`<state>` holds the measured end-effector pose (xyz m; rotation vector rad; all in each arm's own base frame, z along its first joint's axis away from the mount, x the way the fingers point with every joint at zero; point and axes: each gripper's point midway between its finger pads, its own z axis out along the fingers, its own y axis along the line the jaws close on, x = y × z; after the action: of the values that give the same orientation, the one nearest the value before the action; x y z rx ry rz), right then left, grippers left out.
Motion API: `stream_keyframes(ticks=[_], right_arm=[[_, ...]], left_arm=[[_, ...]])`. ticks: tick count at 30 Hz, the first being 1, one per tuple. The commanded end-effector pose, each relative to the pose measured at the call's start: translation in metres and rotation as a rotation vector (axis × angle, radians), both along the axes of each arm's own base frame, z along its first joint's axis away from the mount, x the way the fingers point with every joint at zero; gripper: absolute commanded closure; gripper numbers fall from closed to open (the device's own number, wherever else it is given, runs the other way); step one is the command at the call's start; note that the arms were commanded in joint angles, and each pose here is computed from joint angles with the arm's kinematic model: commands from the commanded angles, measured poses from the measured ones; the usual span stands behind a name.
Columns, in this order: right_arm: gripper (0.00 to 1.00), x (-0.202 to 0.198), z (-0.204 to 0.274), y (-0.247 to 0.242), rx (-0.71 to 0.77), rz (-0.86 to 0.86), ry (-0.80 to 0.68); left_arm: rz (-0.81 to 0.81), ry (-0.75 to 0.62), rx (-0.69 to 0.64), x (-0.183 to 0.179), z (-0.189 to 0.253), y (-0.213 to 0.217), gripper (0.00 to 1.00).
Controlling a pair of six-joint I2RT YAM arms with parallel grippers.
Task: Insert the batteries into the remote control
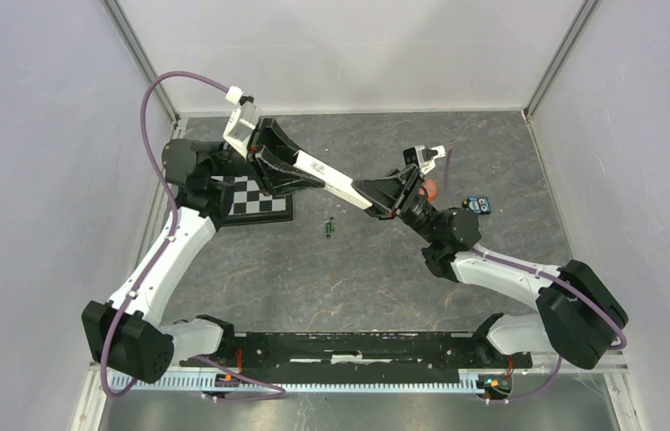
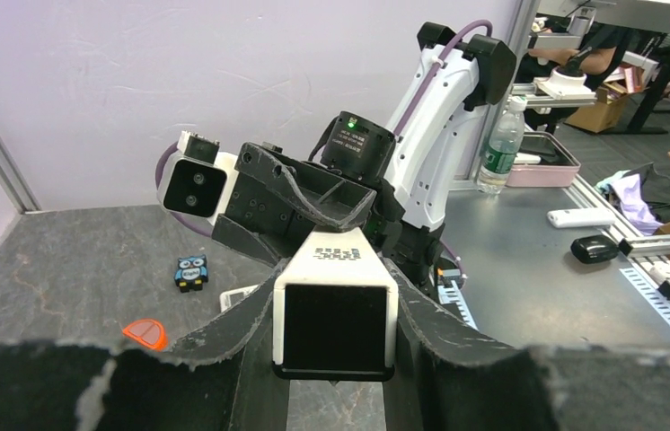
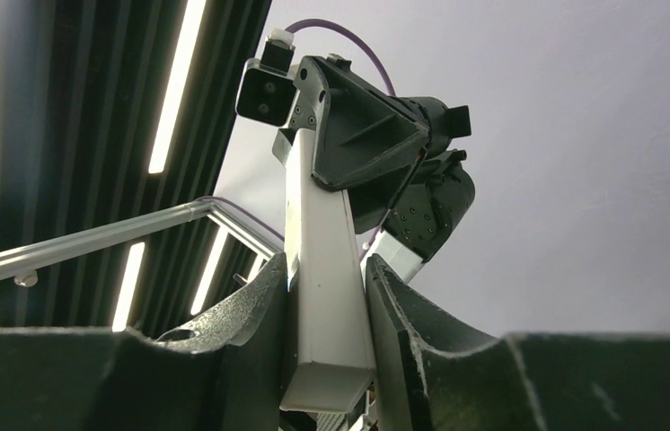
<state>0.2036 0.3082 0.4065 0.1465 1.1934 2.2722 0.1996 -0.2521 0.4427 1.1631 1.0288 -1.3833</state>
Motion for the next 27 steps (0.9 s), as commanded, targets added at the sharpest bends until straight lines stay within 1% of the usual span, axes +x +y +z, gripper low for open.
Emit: stream_keyframes(ticks=[1,5,9,12,17,19,21,23,25,27], right_arm=[[0.78,-0.012,0.003,-0.016,0.058,-0.017,-0.058],[0.80,-0.008,-0.013,-0.020,0.031,-0.037,-0.033],[0.75,-0.006,-0.026,-0.022,-0.002,-0.039,-0.015],[0.68,-0.005,-0.033,-0.023,-0.020,-0.036,-0.004],[0.60,-0.006,-0.037,-0.021,-0.038,-0.026,0.002],[0.54,-0.005,-0.038,-0.019,-0.056,-0.019,0.009],[0.46,-0.003,-0.041,-0.017,-0.080,-0.019,0.019],[0.40,-0.001,-0.046,-0.015,-0.112,-0.020,0.029],[0.36,0.001,-0.051,-0.012,-0.151,-0.023,0.038],[0.35,0.002,-0.054,-0.011,-0.167,-0.026,0.044]], left_arm=[[0.074,0.001,-0.043,0.010,0.021,0.009,0.98],[0.117,0.004,-0.061,0.017,0.028,0.016,0.98],[0.149,0.007,-0.072,0.021,0.031,0.021,0.98],[0.160,0.007,-0.074,0.022,0.033,0.024,0.98],[0.155,0.006,-0.066,0.020,0.030,0.025,0.98],[0.152,0.011,-0.054,0.021,0.026,0.025,0.98],[0.150,0.011,-0.031,0.021,0.020,0.026,0.98],[0.160,0.009,-0.006,0.023,0.014,0.027,0.98],[0.182,-0.001,0.016,0.025,0.007,0.029,0.98],[0.202,0.004,0.033,0.029,0.001,0.030,0.98]])
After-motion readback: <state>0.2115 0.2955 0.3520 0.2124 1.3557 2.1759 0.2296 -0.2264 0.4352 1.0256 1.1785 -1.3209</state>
